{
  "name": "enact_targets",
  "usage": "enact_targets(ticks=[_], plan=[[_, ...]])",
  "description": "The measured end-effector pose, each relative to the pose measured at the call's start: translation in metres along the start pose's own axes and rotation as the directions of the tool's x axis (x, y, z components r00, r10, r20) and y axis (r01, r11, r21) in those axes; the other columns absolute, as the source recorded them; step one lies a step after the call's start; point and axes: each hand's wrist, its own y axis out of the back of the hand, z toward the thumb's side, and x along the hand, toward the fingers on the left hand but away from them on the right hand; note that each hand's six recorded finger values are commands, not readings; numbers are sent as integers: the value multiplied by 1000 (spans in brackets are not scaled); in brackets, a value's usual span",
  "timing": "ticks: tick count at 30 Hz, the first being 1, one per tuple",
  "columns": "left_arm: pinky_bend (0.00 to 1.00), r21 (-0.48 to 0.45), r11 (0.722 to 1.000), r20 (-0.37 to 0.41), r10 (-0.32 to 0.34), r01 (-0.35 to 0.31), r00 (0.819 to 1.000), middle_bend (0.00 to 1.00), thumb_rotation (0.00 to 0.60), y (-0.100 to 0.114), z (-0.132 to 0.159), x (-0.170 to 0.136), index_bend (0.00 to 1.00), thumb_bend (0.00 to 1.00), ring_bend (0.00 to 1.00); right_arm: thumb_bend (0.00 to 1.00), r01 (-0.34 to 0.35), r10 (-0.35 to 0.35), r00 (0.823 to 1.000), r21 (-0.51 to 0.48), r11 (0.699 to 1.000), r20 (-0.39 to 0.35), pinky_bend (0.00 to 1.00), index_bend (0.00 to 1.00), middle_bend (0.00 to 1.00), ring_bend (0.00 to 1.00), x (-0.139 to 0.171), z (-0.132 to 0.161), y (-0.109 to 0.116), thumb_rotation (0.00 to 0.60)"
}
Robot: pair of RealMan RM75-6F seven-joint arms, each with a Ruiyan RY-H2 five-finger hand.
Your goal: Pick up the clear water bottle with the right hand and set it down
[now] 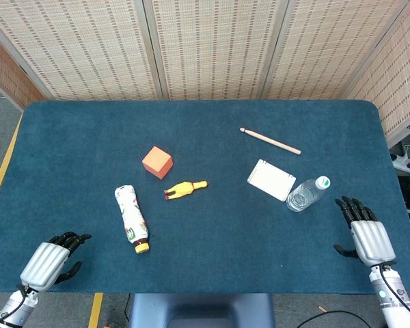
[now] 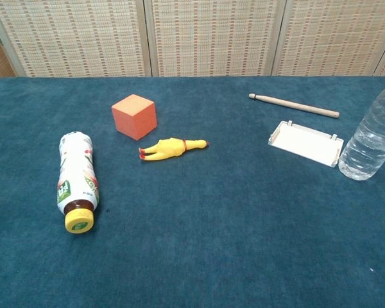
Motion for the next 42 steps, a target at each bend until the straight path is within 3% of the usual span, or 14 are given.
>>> enact_targets(ticks=[3,9,20,27,33,42], plan=[[424,2,1000,5,2,-2,1000,322,600,0,1,0,208,373,228,77,3,-3,1000,-3,1000,-5,143,2,34,0,0,1,0,600],[424,-5,1000,6,-1,2,1000,322,600,0,1,0,207,373,228,77,28,-28,1000,0,1000,5,147,0,34,0,-1,1,0,600],[425,-18,1000,2,-8,8,1000,322,600,-2,-4,2,207,372,229,77,153,-153,988,-30,988,18,152,0,35,0,-19,6,-2,600],[425,-23,999,12,28,-28,1000,325,600,9,0,-5,208,372,229,77,191,-195,981,-154,969,-5,152,0,34,0,-43,9,-9,600],[426,-20,1000,3,9,-9,1000,325,600,5,-2,-3,207,373,230,77,161,-189,981,-343,925,-50,152,0,34,0,-70,15,-18,600],[425,-30,999,6,17,-17,1000,326,600,7,-2,-4,208,373,231,77,51,-151,981,-590,806,-122,151,0,36,0,-103,32,-24,600]])
